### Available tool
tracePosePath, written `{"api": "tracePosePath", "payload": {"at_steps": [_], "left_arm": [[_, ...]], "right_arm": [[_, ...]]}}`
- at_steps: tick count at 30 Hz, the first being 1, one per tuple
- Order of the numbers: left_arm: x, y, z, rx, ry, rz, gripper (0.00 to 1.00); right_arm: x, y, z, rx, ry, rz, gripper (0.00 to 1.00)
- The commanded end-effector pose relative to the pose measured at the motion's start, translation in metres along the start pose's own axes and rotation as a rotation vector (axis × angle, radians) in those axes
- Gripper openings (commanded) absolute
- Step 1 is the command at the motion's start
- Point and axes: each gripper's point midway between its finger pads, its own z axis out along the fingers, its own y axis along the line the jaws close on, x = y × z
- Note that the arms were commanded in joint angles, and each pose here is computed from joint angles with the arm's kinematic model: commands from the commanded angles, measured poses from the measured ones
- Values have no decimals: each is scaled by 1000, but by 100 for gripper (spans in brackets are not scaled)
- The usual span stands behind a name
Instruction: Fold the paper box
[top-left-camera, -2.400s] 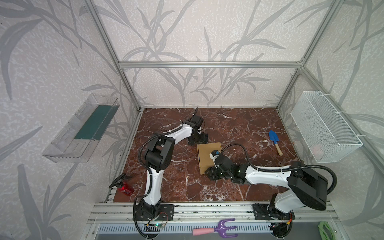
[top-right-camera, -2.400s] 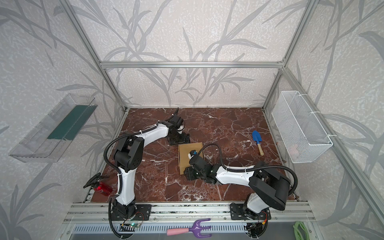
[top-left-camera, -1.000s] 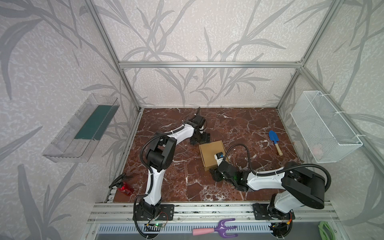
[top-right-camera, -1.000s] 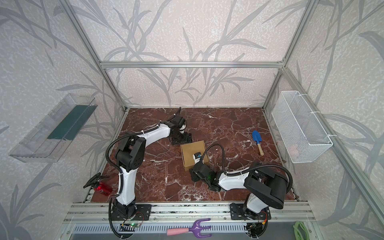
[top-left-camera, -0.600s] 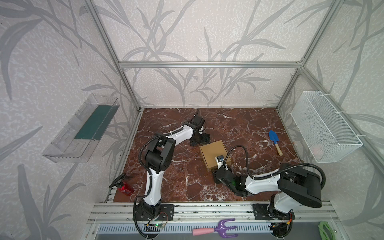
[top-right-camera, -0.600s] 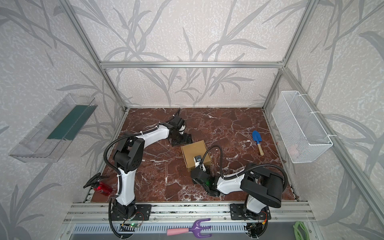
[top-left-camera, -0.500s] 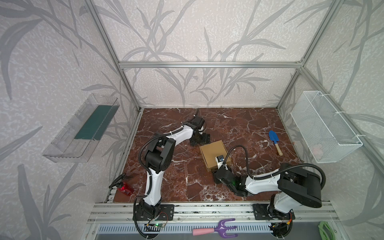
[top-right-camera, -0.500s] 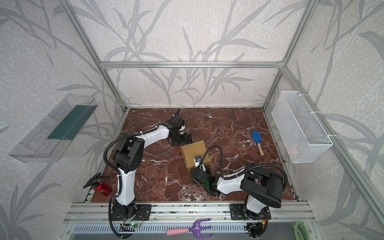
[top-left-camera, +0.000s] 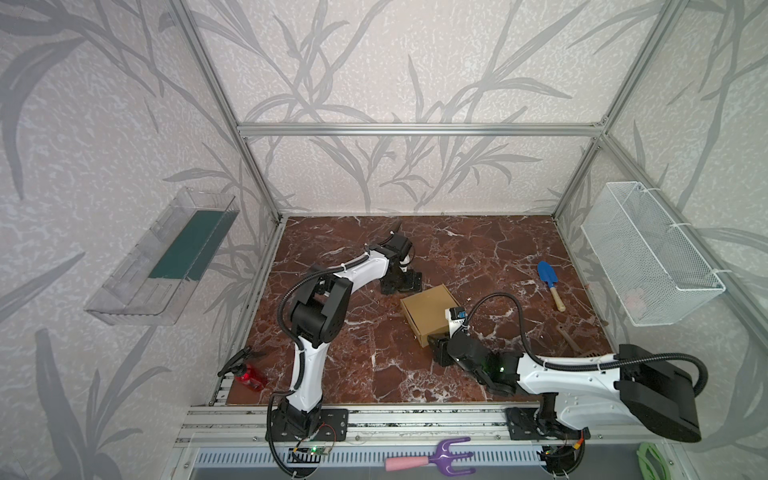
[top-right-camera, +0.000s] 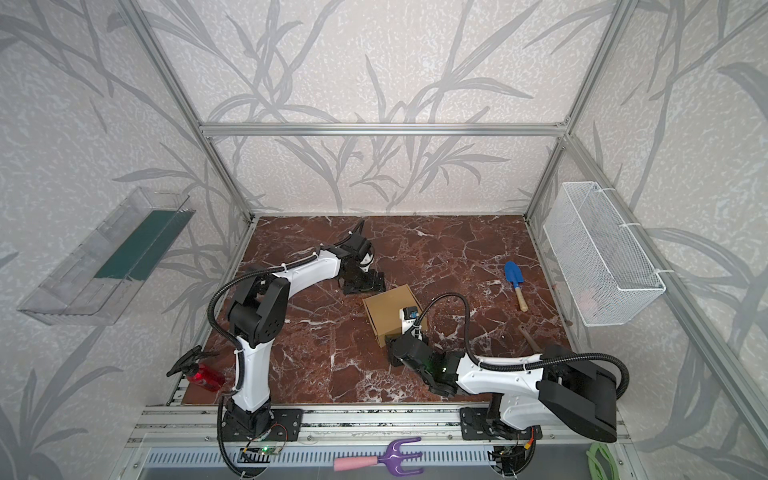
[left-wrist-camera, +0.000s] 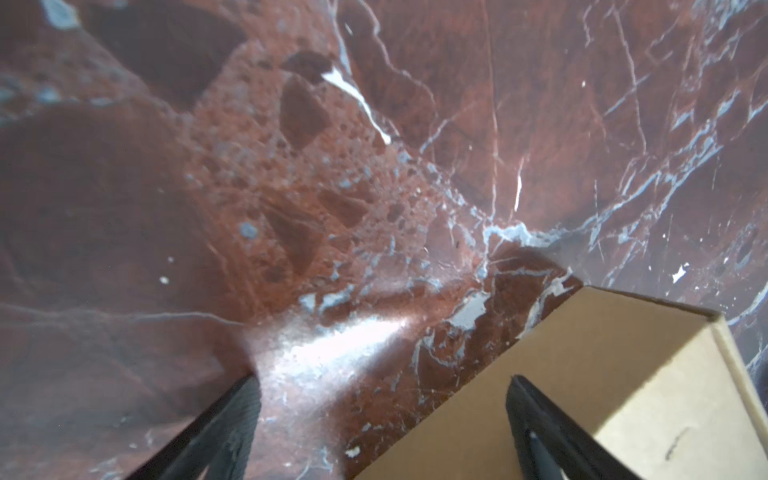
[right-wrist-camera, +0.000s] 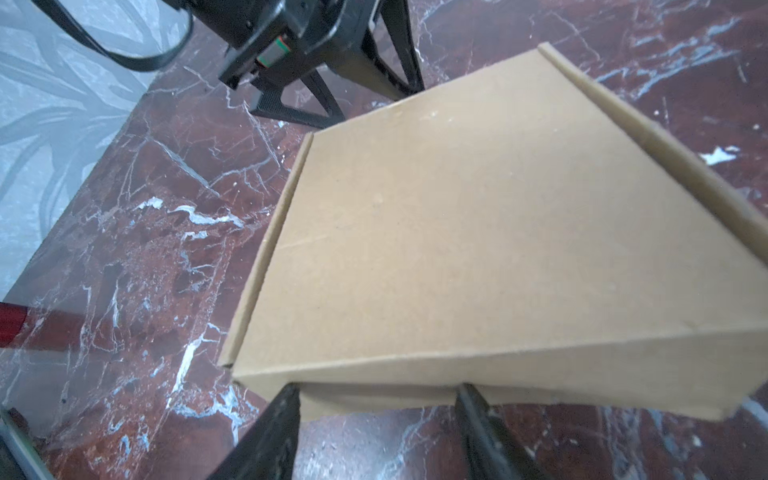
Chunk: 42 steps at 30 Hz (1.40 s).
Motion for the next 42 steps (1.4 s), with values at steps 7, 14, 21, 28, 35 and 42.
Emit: {"api": "tracePosePath", "payload": {"at_steps": [7,14,21,28,35,42], "left_arm": [[44,0,9,-22,173,32,94],[40,-3,7,-13,167,37,94],[31,-9,5,-7,166,47,94],[28,-14,8,18,177,50,94],[29,-16,12,30,185,49,94],[31,-15,17,36,197,45,94]], "right_arm": [[16,-27,-23,60,82,31,64],[17,-62,-42,110,19,33,67],[4,-66,-47,2,-78,57,68],[-6,-72,-39,-74,-86,162,69],[-7,-58,-34,-157,-76,200,68],[-3,-65,-26,-132,-63,250,68]]}}
